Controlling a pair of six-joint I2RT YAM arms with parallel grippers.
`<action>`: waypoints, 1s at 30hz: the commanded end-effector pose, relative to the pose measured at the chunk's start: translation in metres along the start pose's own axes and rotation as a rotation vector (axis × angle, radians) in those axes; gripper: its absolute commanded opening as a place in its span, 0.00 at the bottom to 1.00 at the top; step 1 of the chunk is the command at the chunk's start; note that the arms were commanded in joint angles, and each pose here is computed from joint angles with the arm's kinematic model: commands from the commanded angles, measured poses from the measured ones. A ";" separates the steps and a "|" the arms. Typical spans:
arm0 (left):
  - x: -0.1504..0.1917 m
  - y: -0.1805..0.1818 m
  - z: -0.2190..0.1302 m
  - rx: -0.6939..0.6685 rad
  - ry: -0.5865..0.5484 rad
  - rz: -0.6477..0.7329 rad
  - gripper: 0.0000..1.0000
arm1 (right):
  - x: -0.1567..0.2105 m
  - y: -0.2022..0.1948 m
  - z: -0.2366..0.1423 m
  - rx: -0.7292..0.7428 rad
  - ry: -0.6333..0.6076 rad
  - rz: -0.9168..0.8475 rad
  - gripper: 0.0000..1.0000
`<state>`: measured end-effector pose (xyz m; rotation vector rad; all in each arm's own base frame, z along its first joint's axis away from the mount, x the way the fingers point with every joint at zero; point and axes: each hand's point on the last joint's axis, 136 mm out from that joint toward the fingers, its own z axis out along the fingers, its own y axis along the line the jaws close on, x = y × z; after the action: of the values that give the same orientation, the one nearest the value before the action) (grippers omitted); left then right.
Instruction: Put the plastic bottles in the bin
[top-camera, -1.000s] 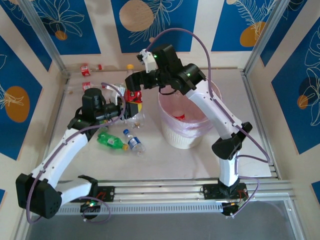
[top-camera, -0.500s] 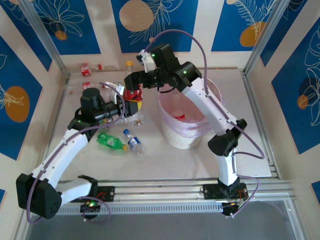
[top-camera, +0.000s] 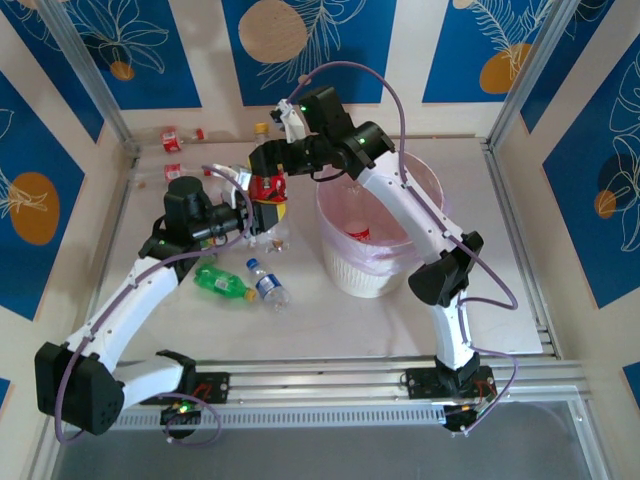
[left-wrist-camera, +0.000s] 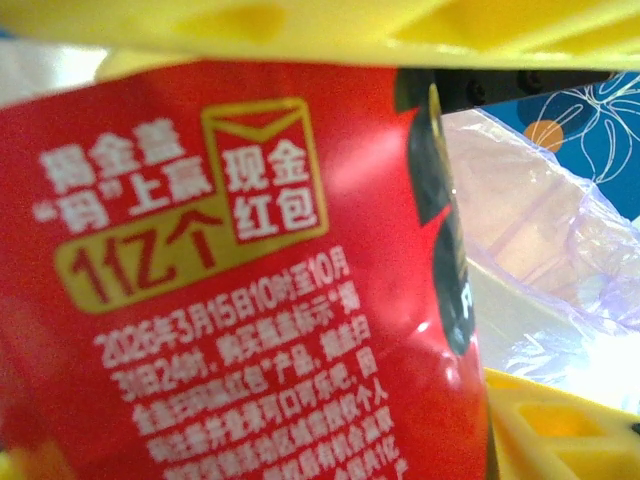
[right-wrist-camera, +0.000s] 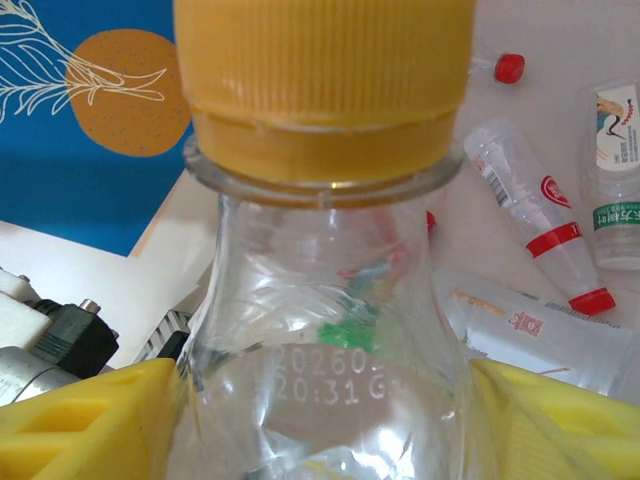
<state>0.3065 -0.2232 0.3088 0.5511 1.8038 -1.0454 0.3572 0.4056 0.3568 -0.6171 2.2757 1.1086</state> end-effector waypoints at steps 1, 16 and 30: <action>-0.016 -0.011 -0.001 0.034 -0.055 0.058 0.47 | 0.003 0.007 -0.001 -0.039 0.011 0.001 0.69; -0.018 -0.019 -0.023 -0.015 -0.068 0.104 1.00 | -0.037 0.010 -0.024 -0.050 -0.185 -0.061 0.63; -0.023 -0.031 -0.058 -0.075 -0.132 0.061 1.00 | -0.091 0.026 -0.132 0.040 -0.431 -0.218 0.63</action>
<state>0.2581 -0.1945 0.3670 0.5402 1.6278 -0.9518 0.3937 0.3507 0.4412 -0.5155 1.9673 1.0293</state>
